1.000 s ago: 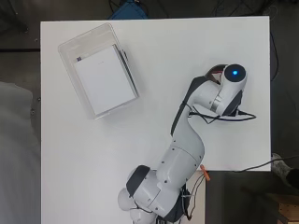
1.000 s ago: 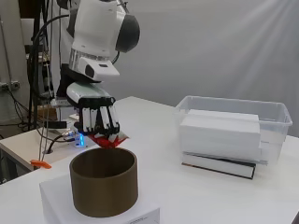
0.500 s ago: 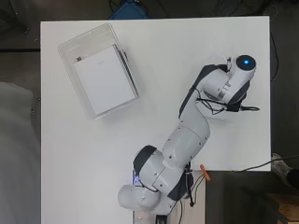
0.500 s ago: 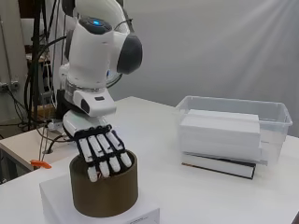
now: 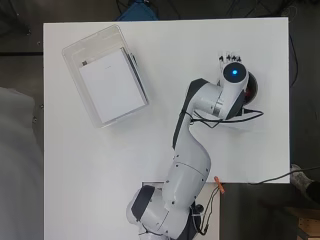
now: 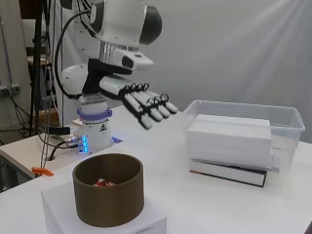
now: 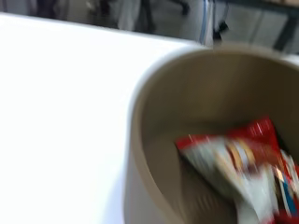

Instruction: Teleoperate dual arm-hand system to remove items from a box

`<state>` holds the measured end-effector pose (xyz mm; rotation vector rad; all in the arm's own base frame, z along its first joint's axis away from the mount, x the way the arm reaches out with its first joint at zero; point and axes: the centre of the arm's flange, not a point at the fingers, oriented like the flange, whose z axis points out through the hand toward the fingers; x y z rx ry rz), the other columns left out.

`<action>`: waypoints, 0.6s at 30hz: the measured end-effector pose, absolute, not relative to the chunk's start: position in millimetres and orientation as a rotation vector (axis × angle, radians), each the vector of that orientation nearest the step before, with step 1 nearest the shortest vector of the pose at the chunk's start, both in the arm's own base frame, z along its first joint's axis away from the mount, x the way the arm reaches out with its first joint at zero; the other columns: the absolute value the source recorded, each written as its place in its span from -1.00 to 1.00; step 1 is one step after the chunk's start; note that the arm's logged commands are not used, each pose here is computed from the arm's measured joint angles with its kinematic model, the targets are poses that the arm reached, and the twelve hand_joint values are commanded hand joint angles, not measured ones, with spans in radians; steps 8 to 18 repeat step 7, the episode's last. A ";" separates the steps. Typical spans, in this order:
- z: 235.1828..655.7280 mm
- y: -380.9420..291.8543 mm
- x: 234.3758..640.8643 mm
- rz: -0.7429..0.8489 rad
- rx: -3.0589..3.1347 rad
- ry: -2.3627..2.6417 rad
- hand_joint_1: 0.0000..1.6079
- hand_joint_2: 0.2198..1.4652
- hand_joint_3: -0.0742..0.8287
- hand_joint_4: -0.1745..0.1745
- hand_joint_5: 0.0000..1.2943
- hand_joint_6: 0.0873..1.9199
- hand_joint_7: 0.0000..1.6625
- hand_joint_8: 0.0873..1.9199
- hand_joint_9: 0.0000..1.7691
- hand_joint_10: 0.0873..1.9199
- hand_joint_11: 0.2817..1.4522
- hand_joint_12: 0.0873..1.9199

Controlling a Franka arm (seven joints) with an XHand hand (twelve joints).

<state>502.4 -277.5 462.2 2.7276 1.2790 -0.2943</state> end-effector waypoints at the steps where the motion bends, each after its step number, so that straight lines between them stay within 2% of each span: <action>1: 478.9 -267.7 501.8 -0.235 2.707 1.310 -1.00 -0.20 -0.82 0.03 -0.99 -1.00 -0.87 -1.00 -0.76 -1.00 -0.82 -1.00; 5: 555.7 -217.5 500.8 -0.026 2.601 1.412 -1.00 -0.24 -0.84 0.02 -0.97 -1.00 -0.85 -1.00 -0.74 -1.00 -0.79 -1.00; 6: 570.4 -197.9 504.2 0.002 2.567 1.441 -1.00 -0.23 -0.84 0.02 -0.93 -1.00 -0.76 -1.00 -0.63 -1.00 -0.72 -1.00; 7: 575.6 -184.5 506.7 0.017 2.551 1.465 -1.00 -0.21 -0.84 0.02 -0.89 -1.00 -0.67 -1.00 -0.53 -1.00 -0.66 -1.00; 18: 575.6 -184.5 506.7 0.017 2.551 1.465 -1.00 -0.21 -0.84 0.02 -0.89 -1.00 -0.67 -1.00 -0.53 -1.00 -0.66 -1.00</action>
